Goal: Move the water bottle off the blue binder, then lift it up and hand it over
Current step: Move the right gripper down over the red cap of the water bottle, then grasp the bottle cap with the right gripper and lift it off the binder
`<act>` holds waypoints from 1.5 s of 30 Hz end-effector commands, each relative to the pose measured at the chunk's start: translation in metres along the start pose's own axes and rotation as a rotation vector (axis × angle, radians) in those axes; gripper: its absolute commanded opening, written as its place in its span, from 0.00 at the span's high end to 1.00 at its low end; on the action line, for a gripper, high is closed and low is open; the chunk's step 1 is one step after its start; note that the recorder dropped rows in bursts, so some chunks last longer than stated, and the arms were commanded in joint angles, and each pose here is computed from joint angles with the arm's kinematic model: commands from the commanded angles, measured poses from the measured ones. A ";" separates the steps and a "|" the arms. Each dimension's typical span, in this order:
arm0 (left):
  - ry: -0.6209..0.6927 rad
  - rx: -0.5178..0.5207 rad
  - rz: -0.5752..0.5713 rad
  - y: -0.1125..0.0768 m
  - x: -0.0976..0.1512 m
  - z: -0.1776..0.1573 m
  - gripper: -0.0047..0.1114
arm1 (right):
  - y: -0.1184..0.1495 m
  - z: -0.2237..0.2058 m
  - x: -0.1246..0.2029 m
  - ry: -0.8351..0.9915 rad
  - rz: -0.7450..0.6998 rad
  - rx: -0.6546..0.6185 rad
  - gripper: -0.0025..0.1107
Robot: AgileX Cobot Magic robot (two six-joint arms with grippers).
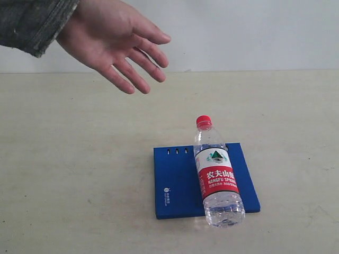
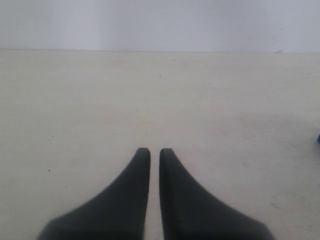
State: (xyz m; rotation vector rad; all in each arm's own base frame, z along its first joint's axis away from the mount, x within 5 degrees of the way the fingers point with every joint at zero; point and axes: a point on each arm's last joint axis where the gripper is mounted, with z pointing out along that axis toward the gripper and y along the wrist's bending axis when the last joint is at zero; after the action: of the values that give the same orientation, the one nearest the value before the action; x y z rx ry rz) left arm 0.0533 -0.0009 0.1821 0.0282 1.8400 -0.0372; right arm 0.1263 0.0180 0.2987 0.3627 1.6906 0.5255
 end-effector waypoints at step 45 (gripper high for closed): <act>-0.002 0.002 0.005 0.000 0.001 0.000 0.90 | 0.044 0.298 0.149 1.007 -0.261 -0.111 0.57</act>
State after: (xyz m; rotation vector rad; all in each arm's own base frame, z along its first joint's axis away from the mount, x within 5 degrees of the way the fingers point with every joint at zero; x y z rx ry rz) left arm 0.0533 -0.0009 0.1821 0.0282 1.8400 -0.0372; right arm 0.3874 0.1730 0.1561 -0.2540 2.6201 0.6610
